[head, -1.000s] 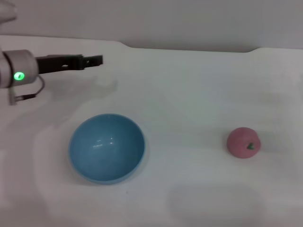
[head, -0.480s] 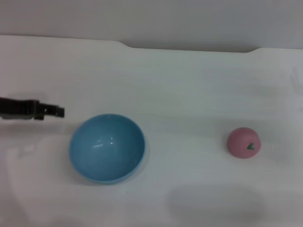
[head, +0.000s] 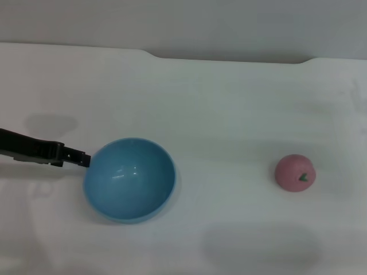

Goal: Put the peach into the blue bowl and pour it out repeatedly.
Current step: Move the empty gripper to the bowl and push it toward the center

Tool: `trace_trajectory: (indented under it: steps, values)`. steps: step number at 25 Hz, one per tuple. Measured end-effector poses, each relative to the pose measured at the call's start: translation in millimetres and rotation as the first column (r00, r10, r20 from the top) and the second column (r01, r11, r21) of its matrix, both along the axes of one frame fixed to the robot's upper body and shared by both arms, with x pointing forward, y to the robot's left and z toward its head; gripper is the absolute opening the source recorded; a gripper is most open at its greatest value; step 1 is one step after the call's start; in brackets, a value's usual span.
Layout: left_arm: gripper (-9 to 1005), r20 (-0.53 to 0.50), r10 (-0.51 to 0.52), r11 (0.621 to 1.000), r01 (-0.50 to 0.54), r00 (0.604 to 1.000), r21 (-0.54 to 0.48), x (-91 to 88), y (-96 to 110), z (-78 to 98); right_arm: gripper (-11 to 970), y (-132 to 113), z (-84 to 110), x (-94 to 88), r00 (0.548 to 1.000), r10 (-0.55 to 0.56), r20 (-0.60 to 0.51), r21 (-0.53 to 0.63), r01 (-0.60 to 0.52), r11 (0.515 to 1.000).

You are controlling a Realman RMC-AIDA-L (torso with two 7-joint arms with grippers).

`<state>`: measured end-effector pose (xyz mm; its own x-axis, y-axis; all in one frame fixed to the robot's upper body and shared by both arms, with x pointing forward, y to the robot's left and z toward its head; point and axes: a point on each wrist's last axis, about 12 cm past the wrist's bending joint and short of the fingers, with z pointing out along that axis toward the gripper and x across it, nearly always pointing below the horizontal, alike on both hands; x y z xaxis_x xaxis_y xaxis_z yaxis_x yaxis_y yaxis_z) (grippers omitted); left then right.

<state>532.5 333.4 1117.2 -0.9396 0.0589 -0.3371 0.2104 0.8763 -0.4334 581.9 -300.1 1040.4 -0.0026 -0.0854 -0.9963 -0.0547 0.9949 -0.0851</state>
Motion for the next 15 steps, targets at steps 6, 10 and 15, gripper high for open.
trace_trajectory:
  steps: [6, 10, 15]
  values:
    - [707, -0.009, -0.041, 0.999, 0.041, 0.999, -0.003, 5.8, -8.7, 5.2, 666, 0.5, -2.0, -1.9, 1.0, -0.003, -0.006, 0.005, 0.003, 1.0]
    - [706, -0.007, -0.05, 0.998, 0.05, 0.999, 0.034, 9.8, -12.5, 4.6, 665, 0.7, -3.3, -3.3, 1.0, -0.005, -0.01, 0.013, 0.005, 1.0]
    - [707, -0.005, -0.076, 0.995, 0.077, 0.997, 0.057, 13.5, -20.0, 2.1, 664, 1.2, -4.1, -4.2, 1.0, -0.005, -0.012, 0.017, 0.005, 1.0]
